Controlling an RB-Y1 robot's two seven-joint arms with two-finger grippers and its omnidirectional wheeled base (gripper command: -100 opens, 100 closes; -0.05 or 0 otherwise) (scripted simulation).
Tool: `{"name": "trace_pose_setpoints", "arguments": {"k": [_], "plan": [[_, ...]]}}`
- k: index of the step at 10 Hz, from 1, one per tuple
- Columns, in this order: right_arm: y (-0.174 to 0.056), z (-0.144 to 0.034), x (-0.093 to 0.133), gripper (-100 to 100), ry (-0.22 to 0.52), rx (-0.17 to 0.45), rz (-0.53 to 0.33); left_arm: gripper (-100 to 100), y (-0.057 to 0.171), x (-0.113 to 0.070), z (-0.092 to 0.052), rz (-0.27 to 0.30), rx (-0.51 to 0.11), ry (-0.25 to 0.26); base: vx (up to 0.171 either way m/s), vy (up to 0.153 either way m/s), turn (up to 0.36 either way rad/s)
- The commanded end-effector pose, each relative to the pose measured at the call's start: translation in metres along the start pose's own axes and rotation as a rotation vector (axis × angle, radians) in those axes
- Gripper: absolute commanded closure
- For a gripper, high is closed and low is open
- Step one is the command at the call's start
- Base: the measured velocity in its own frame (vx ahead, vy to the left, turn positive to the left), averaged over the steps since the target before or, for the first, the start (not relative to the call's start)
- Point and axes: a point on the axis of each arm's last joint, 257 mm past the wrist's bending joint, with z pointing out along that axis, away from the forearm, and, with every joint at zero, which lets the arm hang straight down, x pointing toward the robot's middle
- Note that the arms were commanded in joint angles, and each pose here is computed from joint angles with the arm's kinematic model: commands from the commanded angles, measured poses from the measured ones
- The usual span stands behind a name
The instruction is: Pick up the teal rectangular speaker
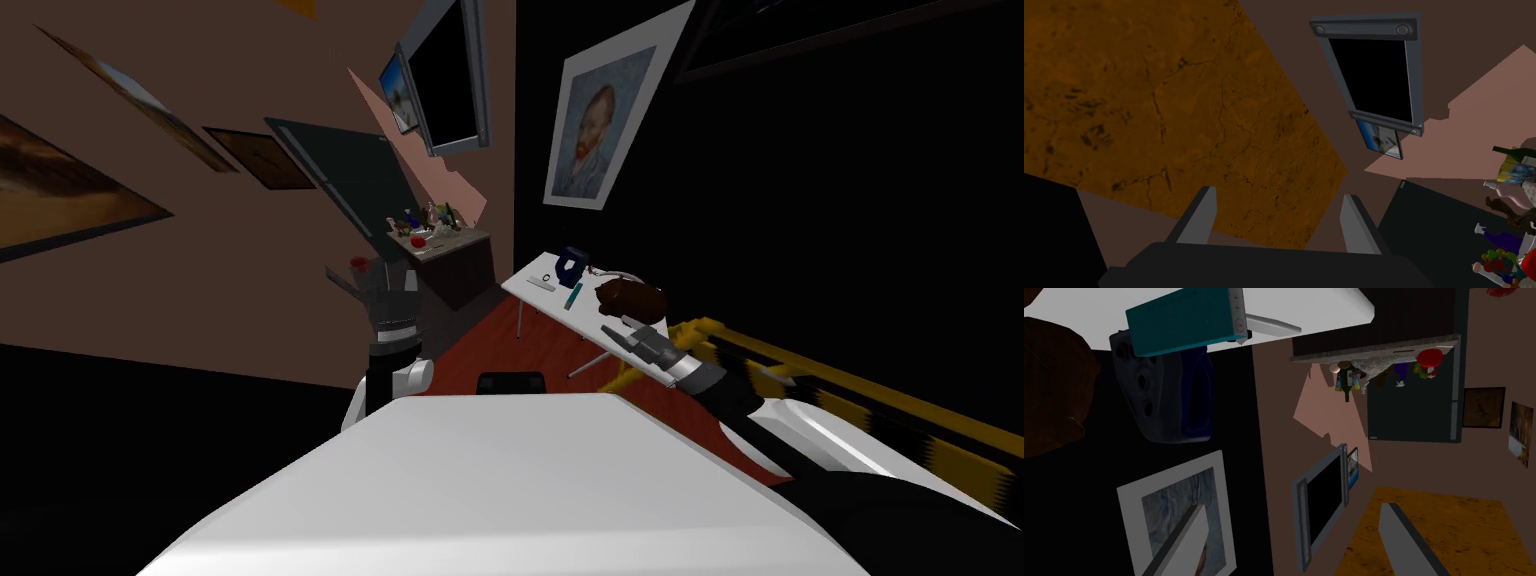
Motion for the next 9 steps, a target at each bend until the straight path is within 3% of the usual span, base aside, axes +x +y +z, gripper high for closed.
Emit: {"name": "trace_pose_setpoints", "arguments": {"k": [1, 3, 4, 9], "plan": [[-0.013, -0.012, 0.015, -100, 0.085, 0.007, -0.082, 0, 0.000, 0.000, 0.000, 0.000, 0.000, 0.000, 0.002, 0.008, 0.220], [-0.011, -0.009, 0.014, -100, 0.106, -0.019, -0.107, 0, 0.000, 0.000, 0.000, 0.000, 0.000, 0.000, 0.001, 0.001, 0.058], [-0.022, -0.019, 0.027, -100, 0.176, -0.015, -0.175, 0, 0.000, 0.000, 0.000, 0.000, 0.000, 0.000, 0.003, 0.008, 0.241], [-0.041, -0.032, 0.046, -100, 0.341, -0.072, -0.347, 0, 0.000, 0.000, 0.000, 0.000, 0.000, 0.000, 0.008, -0.003, 0.167]]}}
